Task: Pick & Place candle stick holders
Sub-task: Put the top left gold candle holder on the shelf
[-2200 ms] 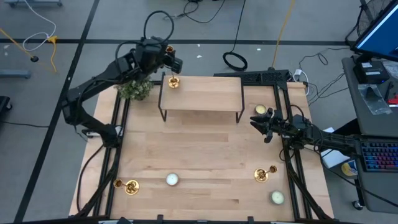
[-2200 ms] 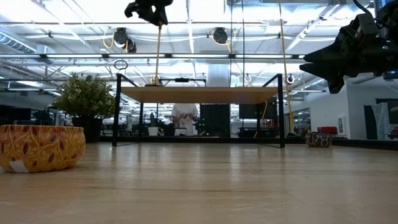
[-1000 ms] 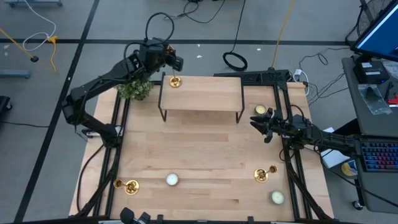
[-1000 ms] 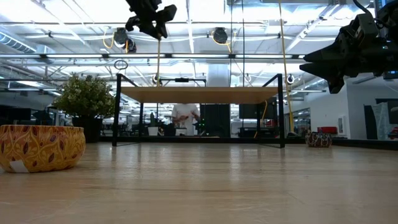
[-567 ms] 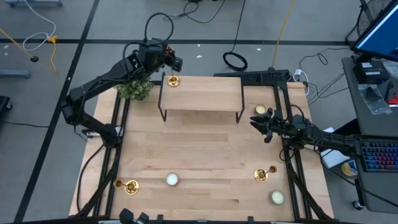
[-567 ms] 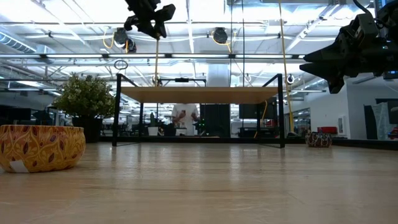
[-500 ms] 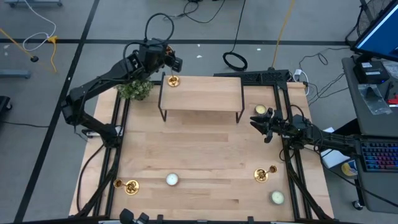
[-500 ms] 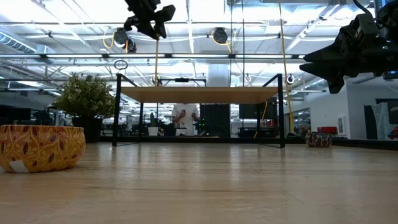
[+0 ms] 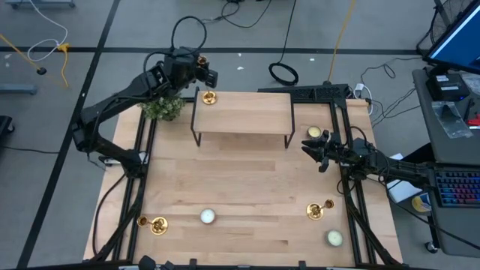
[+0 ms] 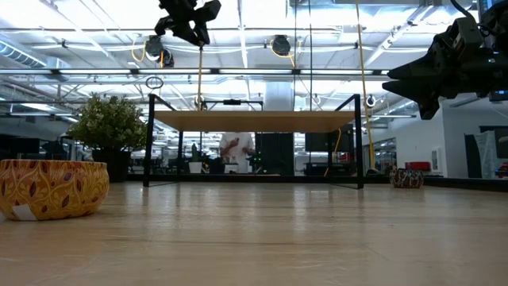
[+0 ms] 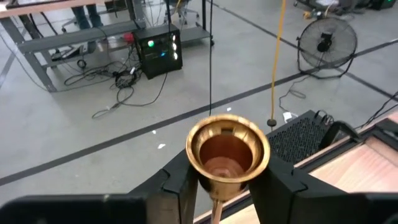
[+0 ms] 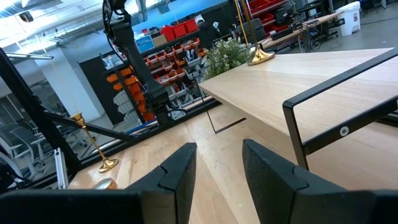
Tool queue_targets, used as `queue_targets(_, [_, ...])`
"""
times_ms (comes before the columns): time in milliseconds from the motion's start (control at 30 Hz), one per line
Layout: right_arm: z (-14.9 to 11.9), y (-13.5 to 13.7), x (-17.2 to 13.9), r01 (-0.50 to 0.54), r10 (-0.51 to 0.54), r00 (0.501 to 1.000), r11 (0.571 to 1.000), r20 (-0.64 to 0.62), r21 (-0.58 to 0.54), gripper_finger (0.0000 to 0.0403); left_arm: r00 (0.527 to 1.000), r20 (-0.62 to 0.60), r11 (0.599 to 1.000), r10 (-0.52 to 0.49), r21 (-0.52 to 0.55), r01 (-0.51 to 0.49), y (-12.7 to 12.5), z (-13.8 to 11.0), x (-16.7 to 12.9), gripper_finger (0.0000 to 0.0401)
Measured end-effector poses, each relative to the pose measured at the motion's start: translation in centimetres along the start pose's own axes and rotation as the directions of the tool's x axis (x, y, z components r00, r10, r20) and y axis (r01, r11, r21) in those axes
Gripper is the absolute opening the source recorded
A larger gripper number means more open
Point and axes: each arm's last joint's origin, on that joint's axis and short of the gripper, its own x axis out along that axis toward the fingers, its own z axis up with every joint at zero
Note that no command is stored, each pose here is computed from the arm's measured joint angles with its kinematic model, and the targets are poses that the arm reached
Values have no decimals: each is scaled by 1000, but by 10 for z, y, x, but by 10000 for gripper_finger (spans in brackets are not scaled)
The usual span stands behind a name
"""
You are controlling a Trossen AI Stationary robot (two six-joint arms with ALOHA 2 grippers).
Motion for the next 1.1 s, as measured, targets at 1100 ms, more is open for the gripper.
queue_targets(1100, [0, 0, 0, 0, 0, 1000, 1000, 0, 8, 126, 998, -59, 999, -37, -3, 37, 0, -5, 0, 232])
